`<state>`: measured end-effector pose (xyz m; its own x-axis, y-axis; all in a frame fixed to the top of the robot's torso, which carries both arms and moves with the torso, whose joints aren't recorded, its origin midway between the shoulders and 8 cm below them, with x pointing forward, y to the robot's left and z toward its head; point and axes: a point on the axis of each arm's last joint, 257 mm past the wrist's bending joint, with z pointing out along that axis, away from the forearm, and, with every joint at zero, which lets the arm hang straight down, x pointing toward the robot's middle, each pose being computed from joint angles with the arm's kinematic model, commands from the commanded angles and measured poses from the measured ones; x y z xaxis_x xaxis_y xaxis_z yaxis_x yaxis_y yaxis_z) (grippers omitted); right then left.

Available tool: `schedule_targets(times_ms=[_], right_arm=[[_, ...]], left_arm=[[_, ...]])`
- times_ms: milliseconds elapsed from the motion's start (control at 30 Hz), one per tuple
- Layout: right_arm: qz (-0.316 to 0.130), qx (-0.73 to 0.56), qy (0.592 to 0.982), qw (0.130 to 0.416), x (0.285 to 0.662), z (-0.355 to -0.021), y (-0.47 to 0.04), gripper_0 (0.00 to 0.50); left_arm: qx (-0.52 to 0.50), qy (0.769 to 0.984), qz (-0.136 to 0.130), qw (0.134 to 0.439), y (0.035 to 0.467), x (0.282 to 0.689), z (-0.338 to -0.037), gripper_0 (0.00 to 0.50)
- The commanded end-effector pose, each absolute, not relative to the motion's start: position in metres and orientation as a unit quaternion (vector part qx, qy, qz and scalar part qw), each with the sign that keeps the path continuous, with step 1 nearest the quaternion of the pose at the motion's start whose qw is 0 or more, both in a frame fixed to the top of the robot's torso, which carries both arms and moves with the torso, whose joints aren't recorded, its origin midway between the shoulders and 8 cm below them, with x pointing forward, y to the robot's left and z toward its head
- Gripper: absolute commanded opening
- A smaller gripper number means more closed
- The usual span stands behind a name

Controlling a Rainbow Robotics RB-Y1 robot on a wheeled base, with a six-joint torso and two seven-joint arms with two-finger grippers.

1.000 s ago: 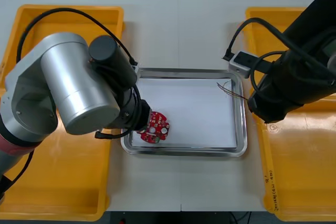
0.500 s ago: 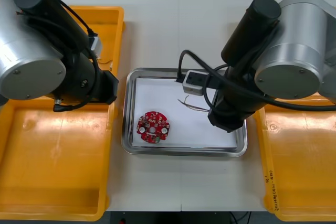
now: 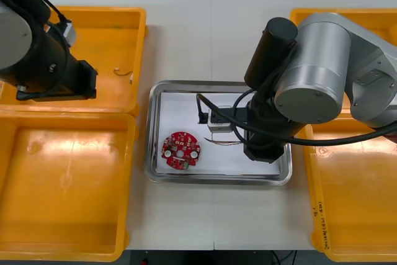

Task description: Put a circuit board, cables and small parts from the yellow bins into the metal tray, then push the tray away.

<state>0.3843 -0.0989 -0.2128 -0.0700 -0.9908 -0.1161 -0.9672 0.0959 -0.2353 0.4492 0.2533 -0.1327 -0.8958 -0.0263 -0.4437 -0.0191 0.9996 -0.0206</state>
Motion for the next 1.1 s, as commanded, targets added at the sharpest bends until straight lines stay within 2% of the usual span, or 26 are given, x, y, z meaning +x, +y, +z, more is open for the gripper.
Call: schedule_targets(times_ms=[33, 167, 367, 500, 833, 1100], right_arm=[[-0.071, -0.695, 0.701, 0.145, 0.394, -0.212, -0.085, 0.000], [-0.088, -0.699, 0.695, 0.144, 0.397, -0.225, -0.086, 0.000], [-0.081, -0.693, 0.707, 0.116, 0.397, -0.244, -0.098, 0.000], [-0.083, -0.692, 0.709, 0.104, 0.396, -0.253, -0.103, 0.000], [-0.064, -0.689, 0.713, 0.113, 0.394, -0.273, -0.097, 0.000], [-0.062, -0.683, 0.717, 0.121, 0.397, -0.294, -0.100, 0.000]], left_arm=[[0.001, 0.967, 0.008, 0.256, 0.292, 0.462, -0.095, 0.500], [-0.006, 0.966, 0.012, 0.260, 0.310, 0.464, -0.089, 0.500], [-0.008, 0.969, 0.033, 0.244, 0.338, 0.468, -0.094, 0.500], [0.001, 0.969, 0.030, 0.246, 0.344, 0.478, -0.099, 0.500], [0.025, 0.963, 0.017, 0.268, 0.349, 0.503, -0.104, 0.500], [0.037, 0.966, 0.030, 0.256, 0.342, 0.517, -0.108, 0.500]])
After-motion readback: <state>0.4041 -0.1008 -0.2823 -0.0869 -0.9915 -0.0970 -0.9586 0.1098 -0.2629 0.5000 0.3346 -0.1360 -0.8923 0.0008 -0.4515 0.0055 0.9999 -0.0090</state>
